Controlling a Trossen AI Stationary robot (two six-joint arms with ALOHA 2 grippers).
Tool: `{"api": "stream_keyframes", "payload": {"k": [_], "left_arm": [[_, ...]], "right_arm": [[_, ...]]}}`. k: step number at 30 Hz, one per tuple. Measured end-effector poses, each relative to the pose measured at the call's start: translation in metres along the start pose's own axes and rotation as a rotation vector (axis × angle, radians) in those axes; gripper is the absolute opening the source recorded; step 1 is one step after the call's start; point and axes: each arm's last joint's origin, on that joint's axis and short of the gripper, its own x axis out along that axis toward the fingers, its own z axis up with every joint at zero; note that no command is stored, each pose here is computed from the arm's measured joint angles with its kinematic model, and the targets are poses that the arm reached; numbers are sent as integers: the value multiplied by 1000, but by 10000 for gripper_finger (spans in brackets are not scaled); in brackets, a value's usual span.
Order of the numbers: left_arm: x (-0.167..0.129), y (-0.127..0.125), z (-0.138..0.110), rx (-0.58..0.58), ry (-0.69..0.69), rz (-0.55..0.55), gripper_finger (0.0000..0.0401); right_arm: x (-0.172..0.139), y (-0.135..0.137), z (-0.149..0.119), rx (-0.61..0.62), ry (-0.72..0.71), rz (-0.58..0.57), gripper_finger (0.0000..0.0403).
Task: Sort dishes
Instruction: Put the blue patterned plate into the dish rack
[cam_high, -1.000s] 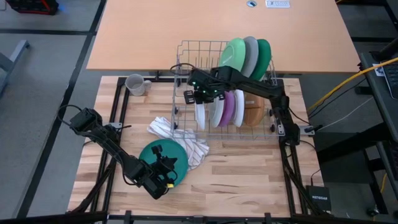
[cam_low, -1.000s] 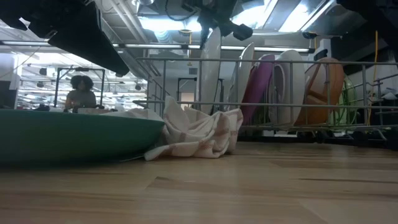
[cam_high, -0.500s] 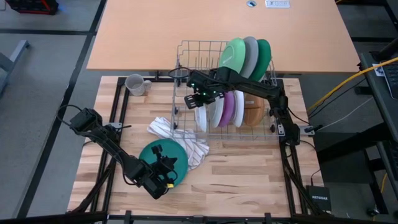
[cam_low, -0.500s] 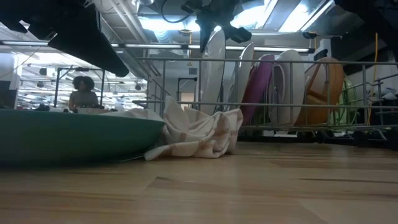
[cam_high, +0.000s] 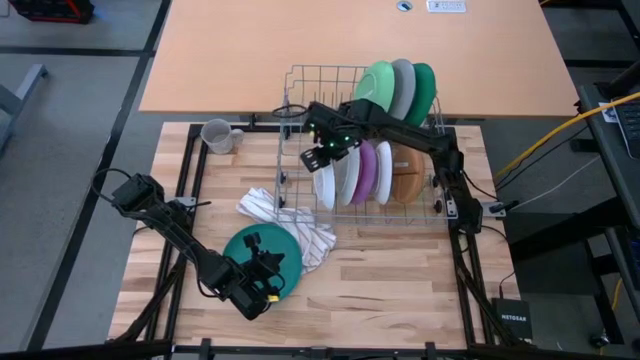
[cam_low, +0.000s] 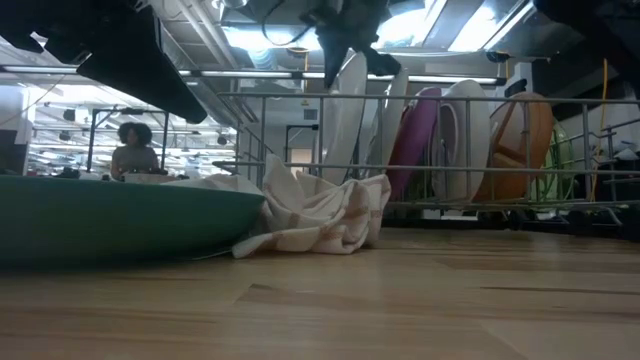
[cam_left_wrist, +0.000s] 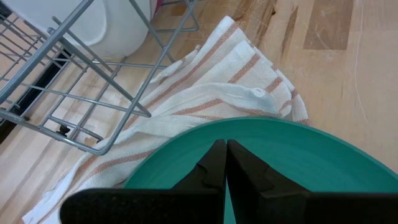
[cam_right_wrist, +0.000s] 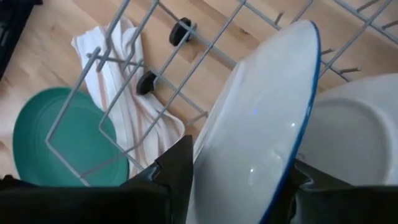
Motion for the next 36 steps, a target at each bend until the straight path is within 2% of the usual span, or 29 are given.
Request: {"api": "stream_keyframes", "payload": {"k": [15, 32, 36], "left_arm": [[0, 0, 0, 2, 0, 0, 4], [0, 0, 0, 2, 0, 1, 4], [0, 0, 0, 2, 0, 0, 4]], "right_arm": [[-3, -32, 24, 73, -11, 13, 143], [-2, -25, 19, 57, -4, 20, 143], [2, -23, 18, 43, -20, -17, 151]]}}
